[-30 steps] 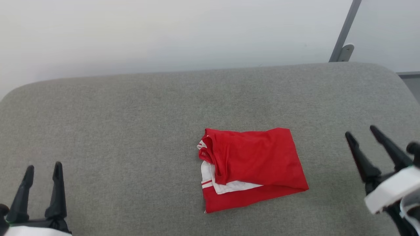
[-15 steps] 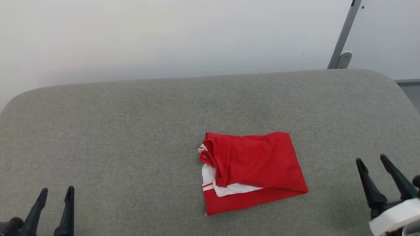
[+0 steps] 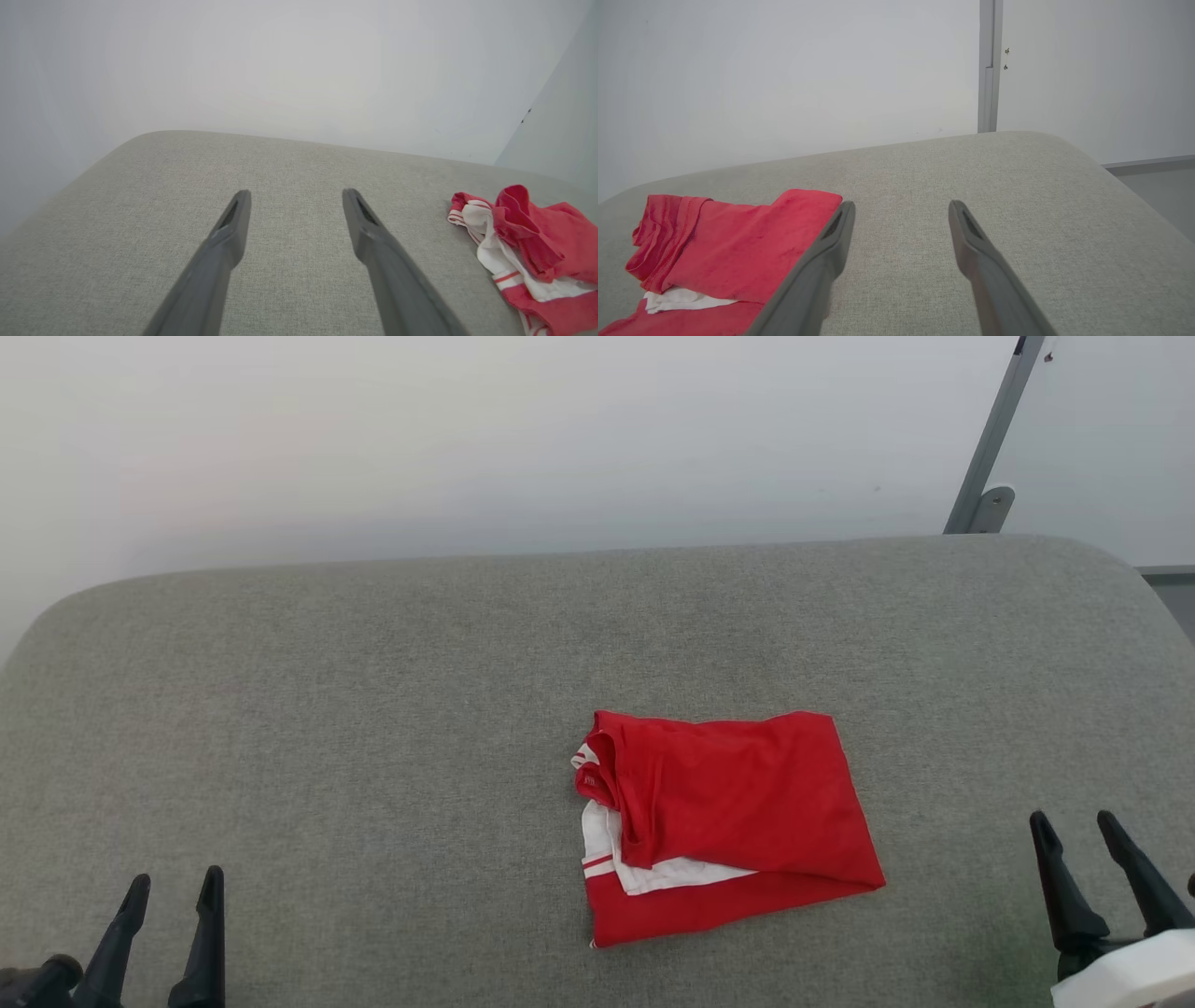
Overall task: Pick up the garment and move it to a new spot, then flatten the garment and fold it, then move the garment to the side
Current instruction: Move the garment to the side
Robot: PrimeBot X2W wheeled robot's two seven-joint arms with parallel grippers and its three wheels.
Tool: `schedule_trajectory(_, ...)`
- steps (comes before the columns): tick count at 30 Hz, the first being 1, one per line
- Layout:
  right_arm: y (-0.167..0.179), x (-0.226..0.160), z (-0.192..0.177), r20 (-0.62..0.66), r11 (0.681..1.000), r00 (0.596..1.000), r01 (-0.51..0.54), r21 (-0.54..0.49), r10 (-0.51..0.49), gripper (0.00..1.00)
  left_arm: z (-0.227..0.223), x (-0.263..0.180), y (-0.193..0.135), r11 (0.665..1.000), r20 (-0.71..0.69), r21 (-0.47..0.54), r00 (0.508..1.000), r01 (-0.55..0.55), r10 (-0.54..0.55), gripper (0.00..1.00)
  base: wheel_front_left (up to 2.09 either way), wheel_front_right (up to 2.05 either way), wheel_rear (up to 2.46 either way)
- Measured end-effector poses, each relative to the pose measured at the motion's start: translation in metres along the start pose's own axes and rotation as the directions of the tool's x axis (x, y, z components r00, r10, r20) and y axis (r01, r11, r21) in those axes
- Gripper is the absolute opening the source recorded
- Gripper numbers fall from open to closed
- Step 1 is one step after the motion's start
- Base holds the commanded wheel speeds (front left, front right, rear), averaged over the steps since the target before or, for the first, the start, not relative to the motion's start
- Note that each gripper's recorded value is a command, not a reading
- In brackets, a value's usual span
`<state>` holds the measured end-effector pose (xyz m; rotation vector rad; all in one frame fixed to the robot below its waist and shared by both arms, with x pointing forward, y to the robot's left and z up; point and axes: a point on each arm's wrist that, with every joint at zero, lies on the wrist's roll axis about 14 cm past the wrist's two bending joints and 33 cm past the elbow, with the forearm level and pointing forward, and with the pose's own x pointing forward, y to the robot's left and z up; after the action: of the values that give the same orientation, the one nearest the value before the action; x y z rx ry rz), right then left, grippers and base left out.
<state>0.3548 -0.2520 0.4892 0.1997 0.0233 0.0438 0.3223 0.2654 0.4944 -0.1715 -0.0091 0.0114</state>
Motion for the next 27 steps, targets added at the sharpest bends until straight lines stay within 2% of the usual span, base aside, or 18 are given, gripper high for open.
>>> schedule_trajectory(9, 0.004, -0.002, -0.009, -0.024, 1.000, 1.000, -0.008, 0.012, 0.009, 1.00, 0.000, 0.000, -0.001, 1.000, 0.005, -0.011, 1.000, -0.007, 0.007, 1.00, 0.00, 0.00, 0.00)
schedule_trajectory(17, 0.043, 0.021, -0.020, -0.187, 0.988, 0.971, -0.148, 0.034, 0.152, 1.00, 0.005, -0.001, 0.001, 1.000, 0.026, -0.020, 0.999, -0.022, 0.023, 1.00, 0.00, 0.00, 0.00)
schedule_trajectory(23, 0.068, 0.050, -0.030, -0.374, 0.964, 0.894, -0.267, -0.002, 0.247, 1.00, 0.006, 0.001, 0.004, 0.998, 0.028, -0.035, 0.999, -0.042, 0.043, 1.00, 0.00, 0.00, 0.00)
schedule_trajectory(27, 0.075, 0.065, -0.044, -0.513, 0.949, 0.817, -0.315, -0.016, 0.262, 1.00, 0.002, 0.001, 0.005, 0.998, 0.019, -0.043, 0.998, -0.054, 0.054, 1.00, 0.00, 0.00, 0.00)
